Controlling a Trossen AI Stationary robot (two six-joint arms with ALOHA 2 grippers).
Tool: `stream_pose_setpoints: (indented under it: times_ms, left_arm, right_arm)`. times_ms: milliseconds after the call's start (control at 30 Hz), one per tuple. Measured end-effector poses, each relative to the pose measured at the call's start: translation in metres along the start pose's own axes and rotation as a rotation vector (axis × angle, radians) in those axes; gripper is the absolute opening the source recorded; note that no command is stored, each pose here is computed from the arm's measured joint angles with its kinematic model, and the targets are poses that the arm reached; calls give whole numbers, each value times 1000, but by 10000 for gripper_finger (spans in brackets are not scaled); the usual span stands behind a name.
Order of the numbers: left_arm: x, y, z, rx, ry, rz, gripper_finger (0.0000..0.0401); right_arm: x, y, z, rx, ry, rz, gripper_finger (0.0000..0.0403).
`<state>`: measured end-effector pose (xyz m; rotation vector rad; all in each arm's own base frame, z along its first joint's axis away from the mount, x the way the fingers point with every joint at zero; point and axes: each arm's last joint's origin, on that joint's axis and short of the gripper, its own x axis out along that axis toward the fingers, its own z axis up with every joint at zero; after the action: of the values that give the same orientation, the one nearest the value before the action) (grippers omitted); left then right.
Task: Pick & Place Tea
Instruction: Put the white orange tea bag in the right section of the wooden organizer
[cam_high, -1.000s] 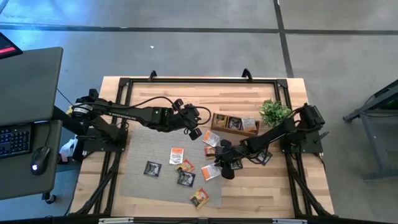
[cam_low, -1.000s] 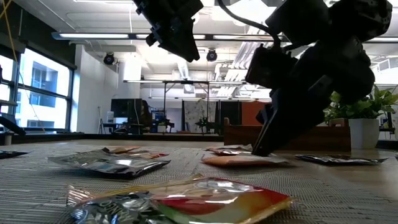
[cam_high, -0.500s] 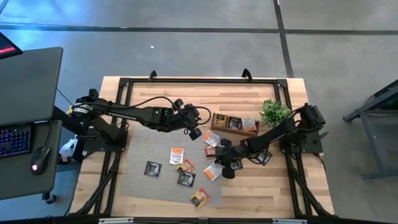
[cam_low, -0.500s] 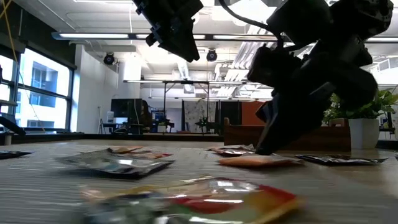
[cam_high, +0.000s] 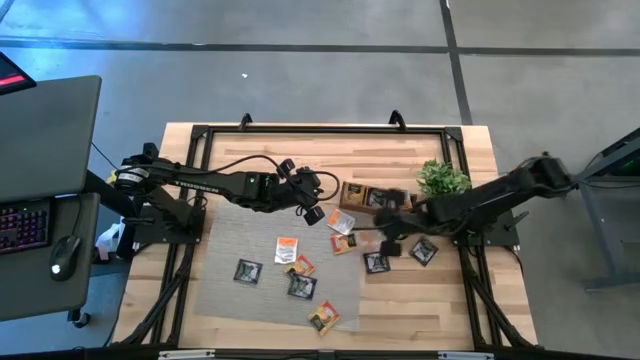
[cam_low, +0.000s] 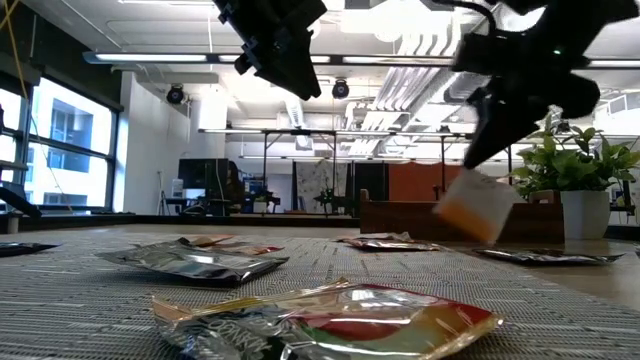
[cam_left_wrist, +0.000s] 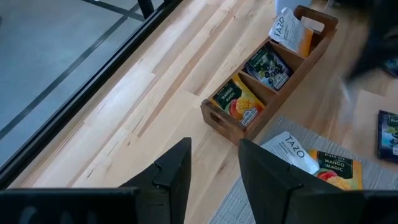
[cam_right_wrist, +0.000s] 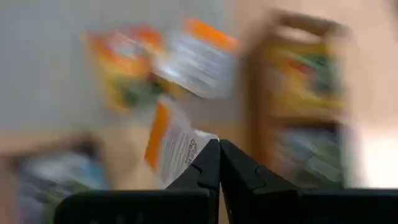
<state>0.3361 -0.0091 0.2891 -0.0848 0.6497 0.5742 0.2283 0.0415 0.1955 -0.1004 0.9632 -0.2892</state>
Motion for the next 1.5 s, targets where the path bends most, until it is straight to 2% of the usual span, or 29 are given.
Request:
stream_pose_setpoints:
  times_ms: [167, 333, 533, 767, 1000, 1200, 1500]
  left_arm:
    - [0, 0, 0, 0, -1, 0, 131]
    - [0, 0, 0, -1, -1, -1, 131]
    - [0, 0, 0, -1, -1, -1, 131]
    - [0, 0, 0, -1, 0, -1, 131]
    - [0, 0, 0, -1, 0, -1, 131]
    - [0, 0, 0, 0, 0, -2, 131]
    - [0, 0, 0, -1, 0, -4, 131]
  right_arm:
    - [-28, -28, -16, -106, 60, -258, 1]
    - [-37, -42, -17, -239, 58, -357, 1]
    - [-32, -46, -17, -387, 122, -345, 1]
    - [-28, -45, -19, -426, 164, -232, 0]
    - [-29, -46, -23, -506, 214, -234, 0]
    - [-29, -46, -22, -520, 211, -225, 9]
    - [-28, -46, -22, -459, 196, -233, 63]
